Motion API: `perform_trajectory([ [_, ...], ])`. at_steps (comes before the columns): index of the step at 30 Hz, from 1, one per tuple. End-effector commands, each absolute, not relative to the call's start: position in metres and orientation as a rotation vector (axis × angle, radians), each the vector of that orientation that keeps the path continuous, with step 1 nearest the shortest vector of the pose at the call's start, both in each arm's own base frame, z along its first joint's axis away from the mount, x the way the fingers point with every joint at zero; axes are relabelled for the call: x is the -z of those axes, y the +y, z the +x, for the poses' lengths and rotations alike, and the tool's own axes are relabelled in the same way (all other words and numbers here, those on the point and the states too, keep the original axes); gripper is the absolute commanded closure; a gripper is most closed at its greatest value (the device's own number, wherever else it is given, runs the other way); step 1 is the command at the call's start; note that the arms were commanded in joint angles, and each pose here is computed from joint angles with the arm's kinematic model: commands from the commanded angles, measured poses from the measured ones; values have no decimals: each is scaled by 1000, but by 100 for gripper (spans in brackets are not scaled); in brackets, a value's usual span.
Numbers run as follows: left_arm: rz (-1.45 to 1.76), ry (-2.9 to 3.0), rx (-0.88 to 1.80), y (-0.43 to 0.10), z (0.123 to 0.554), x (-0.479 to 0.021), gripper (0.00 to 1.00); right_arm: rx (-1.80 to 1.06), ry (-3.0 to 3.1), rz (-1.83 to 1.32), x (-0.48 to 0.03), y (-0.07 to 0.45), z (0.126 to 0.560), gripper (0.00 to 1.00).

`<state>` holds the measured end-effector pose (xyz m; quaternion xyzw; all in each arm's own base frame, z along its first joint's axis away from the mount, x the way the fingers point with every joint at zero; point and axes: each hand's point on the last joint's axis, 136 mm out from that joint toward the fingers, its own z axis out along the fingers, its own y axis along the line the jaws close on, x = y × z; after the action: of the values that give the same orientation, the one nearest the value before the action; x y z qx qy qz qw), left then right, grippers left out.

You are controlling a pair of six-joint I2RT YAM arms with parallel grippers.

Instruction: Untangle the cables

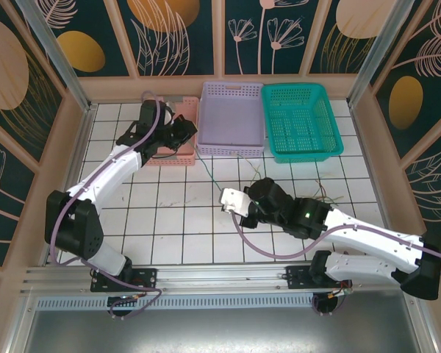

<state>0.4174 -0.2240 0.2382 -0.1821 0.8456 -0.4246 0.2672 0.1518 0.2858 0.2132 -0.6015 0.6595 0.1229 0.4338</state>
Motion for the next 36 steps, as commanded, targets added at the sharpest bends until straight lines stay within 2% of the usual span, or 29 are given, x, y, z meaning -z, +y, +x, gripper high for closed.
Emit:
perform_trajectory([
  [1, -737, 2036, 1132, -175, 467, -274, 100, -407, 1701, -1606, -189, 272, 116, 100],
  [7, -754, 2076, 1156, -177, 461, -270, 100, -454, 1722, -1464, -205, 273, 129, 100],
  [9, -713, 2084, 1186, -183, 459, -273, 88, -469, 1722, -1406, -215, 273, 136, 100],
  [12, -669, 2093, 1231, -190, 456, -278, 75, -469, 1710, -1345, -229, 271, 148, 100],
  [21, -647, 2059, 1012, -161, 446, -302, 47, -424, 1700, -1256, -262, 253, 179, 100],
  [28, -516, 1966, 1035, -159, 423, -335, 47, -356, 1703, -1133, -277, 232, 220, 100],
  [36, -378, 2035, 1089, -200, 381, -311, 49, -326, 1745, -1014, -265, 229, 304, 100],
])
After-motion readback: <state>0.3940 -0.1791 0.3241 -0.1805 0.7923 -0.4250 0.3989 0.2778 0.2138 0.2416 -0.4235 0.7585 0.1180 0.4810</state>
